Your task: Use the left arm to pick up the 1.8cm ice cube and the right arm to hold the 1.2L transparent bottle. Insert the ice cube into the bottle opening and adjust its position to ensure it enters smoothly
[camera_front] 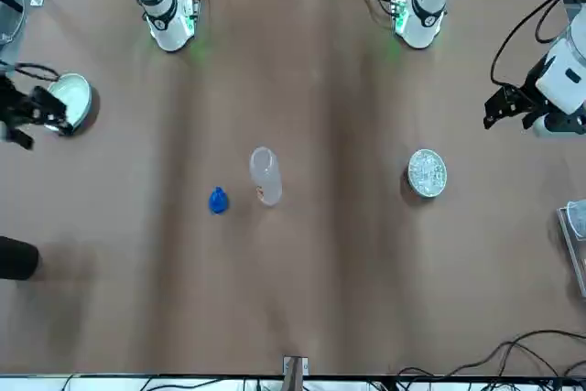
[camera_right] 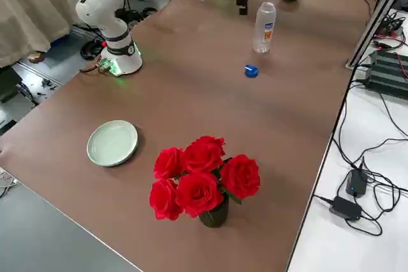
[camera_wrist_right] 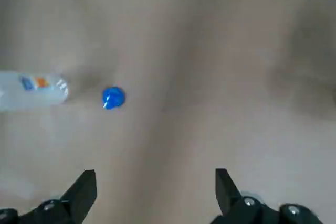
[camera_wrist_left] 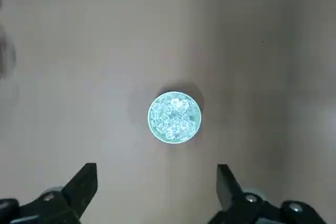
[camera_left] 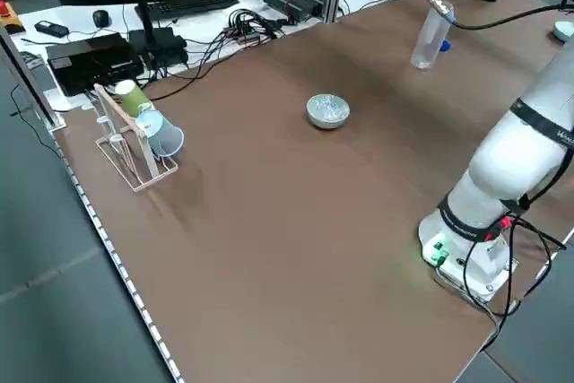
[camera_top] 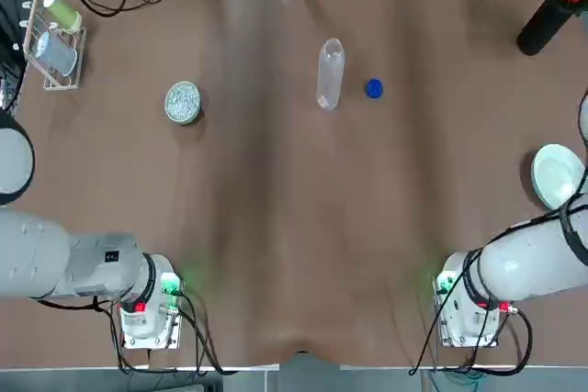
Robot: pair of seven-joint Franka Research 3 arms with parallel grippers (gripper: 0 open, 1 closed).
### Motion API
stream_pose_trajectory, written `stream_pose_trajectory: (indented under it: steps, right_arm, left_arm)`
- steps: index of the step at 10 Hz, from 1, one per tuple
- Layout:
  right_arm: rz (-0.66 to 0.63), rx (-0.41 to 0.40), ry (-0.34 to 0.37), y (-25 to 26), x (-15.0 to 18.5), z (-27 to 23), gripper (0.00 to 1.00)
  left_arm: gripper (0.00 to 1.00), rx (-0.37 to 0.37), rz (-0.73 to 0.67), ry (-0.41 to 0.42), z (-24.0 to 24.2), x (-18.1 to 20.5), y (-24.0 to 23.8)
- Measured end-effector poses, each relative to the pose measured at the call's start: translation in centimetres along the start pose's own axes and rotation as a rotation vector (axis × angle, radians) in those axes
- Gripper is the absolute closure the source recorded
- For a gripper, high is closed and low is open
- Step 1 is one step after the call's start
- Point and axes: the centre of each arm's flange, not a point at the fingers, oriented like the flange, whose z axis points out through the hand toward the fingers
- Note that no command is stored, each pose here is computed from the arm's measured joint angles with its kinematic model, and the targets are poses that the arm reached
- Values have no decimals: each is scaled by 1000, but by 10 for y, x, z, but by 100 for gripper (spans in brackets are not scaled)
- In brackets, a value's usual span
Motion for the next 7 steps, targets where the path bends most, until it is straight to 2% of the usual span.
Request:
stream_pose_trajectory:
  steps: [2, 3, 7]
  right_arm:
    - [-117, 219, 15, -4, 11, 55, 0]
    - [-175, 289, 50, -4, 14, 77, 0]
    - [-407, 439, 200, -4, 11, 131, 0]
  left_arm:
    - [0, 0, 0, -10, 7, 2, 0]
    - [0, -1, 0, -15, 18, 4, 0]
    - [0, -1, 16, -12, 112, 2, 9]
